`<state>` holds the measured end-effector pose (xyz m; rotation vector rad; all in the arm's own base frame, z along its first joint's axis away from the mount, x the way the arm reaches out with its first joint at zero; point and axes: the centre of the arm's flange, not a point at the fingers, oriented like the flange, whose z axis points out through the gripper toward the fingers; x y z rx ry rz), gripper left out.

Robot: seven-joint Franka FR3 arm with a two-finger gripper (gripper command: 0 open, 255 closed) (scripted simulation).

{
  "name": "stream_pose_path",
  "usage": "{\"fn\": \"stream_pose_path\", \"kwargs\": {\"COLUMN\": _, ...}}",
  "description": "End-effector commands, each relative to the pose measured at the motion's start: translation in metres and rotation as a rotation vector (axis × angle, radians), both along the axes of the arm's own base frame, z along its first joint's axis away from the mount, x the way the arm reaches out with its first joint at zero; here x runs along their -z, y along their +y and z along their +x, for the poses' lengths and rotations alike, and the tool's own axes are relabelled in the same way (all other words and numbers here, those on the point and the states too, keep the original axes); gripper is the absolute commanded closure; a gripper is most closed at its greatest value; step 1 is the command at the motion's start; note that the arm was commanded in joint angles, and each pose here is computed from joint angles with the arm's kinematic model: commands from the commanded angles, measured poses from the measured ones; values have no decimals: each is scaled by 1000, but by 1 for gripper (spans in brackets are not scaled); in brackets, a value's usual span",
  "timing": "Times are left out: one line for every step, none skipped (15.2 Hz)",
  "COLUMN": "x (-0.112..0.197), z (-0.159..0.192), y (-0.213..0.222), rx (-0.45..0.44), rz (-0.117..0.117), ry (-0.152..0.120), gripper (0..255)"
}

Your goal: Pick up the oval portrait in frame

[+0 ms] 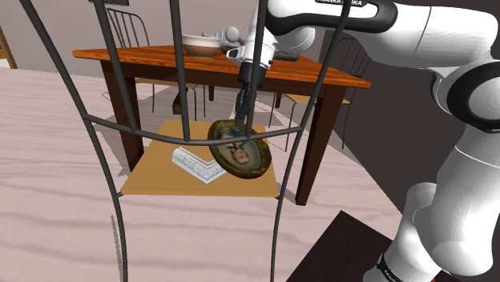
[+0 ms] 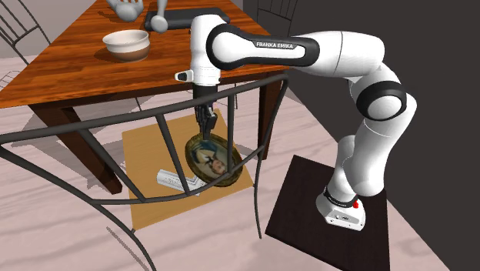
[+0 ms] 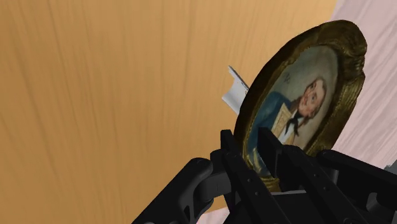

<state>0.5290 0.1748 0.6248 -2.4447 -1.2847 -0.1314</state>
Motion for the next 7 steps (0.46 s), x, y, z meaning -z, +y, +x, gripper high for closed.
{"fn": "stream_pose_path", "kwargs": {"x": -12, "z": -1, "y": -1, "rx": 0, "rz": 0, "ry": 0, "gripper": 255}}
{"fn": "stream_pose_path", "kwargs": {"x": -17, "z": -1, "y": -1, "rx": 0, "rz": 0, "ry": 0, "gripper": 255}}
{"fn": "stream_pose_path", "kwargs": {"x": -22, "z": -1, "y": -1, "rx": 0, "rz": 0, "ry": 0, "gripper": 255}}
{"fn": "stream_pose_path", "kwargs": {"x": -28, "z": -1, "y": -1, "rx": 0, "rz": 0, "ry": 0, "gripper": 255}}
{"fn": "stream_pose_path", "kwargs": {"x": -33, "z": -1, "y": -1, "rx": 0, "rz": 0, "ry": 0, "gripper": 255}}
{"fn": "stream_pose_path", "kwargs": {"x": -34, "z": -1, "y": -1, "rx": 0, "rz": 0, "ry": 0, "gripper": 255}}
{"fn": "stream_pose_path", "kwargs": {"x": -34, "z": -1, "y": -1, "rx": 0, "rz": 0, "ry": 0, "gripper": 255}}
